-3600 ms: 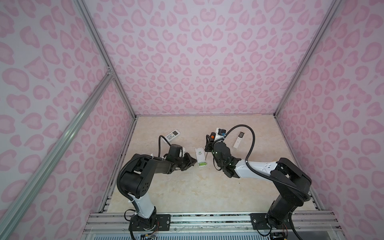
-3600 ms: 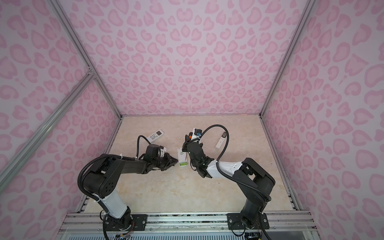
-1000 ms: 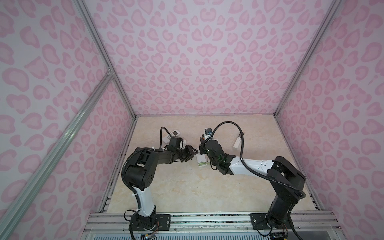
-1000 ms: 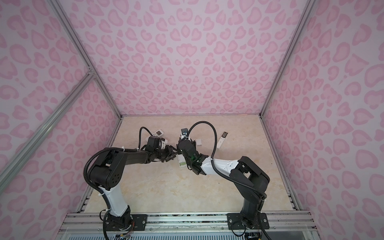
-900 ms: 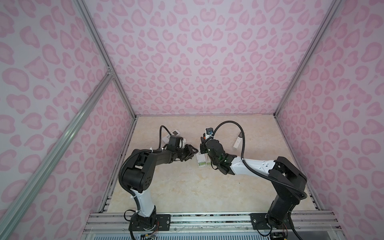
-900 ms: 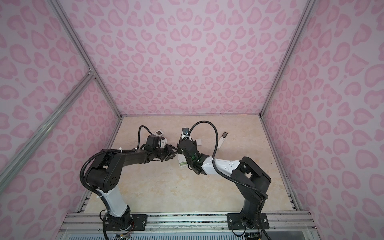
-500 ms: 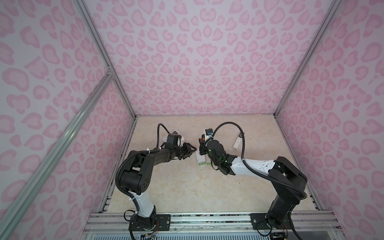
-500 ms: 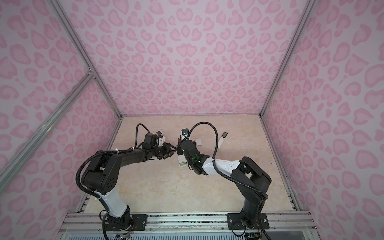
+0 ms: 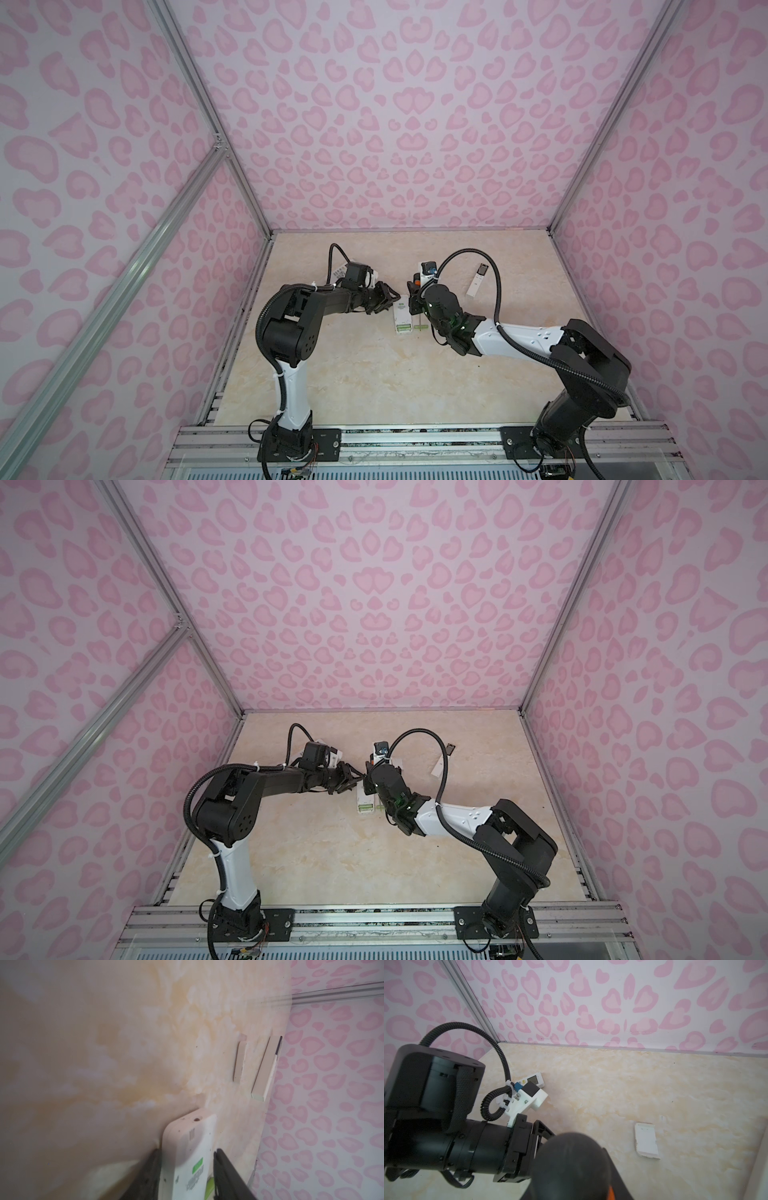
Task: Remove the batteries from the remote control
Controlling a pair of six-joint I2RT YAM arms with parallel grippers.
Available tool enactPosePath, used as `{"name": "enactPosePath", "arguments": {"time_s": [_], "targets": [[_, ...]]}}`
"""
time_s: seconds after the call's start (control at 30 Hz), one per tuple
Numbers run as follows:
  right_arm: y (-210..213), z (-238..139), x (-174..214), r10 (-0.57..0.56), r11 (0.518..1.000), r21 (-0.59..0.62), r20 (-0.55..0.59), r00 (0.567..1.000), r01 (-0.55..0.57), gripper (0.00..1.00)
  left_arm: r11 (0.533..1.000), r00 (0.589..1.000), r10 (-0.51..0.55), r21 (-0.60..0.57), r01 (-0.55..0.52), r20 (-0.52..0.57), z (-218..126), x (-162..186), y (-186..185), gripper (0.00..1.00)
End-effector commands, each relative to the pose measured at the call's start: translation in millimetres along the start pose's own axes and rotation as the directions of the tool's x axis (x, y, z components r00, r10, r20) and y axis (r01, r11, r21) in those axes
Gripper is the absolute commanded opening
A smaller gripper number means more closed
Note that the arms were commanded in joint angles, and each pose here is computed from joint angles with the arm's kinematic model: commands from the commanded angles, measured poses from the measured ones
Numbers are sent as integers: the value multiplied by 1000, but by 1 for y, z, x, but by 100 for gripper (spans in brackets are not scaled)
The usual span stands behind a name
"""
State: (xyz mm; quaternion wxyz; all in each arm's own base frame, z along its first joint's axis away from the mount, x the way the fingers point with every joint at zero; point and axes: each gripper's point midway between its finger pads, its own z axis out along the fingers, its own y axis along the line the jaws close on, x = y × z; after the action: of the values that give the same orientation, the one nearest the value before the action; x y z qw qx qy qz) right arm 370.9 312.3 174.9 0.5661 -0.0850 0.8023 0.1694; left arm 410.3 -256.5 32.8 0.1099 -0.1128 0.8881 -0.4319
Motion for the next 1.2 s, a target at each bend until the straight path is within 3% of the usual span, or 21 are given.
{"name": "enactPosePath", "arguments": {"time_s": [0.0, 0.33, 0.63, 0.8, 1.17], "targets": [[-1, -2, -7, 30, 999, -13, 30, 999, -29, 0, 1000, 999, 10, 5, -10, -46, 14, 5, -2, 45], [-2, -6, -6, 50, 998, -34, 30, 998, -49, 0, 996, 993, 82, 52, -78, -80, 24, 6, -40, 45], [46, 12, -18, 13, 970, -244, 54, 998, 0, 0, 993, 991, 114, -10, -114, 65, -71, -15, -51, 49], [77, 29, -25, -1, 918, -396, 53, 999, 22, 0, 994, 987, 96, -65, -88, 129, -113, 2, -34, 49], [99, 61, -14, -75, 866, -495, 18, 997, 74, 0, 995, 983, 26, -96, -9, 179, -140, 59, 5, 48]]}}
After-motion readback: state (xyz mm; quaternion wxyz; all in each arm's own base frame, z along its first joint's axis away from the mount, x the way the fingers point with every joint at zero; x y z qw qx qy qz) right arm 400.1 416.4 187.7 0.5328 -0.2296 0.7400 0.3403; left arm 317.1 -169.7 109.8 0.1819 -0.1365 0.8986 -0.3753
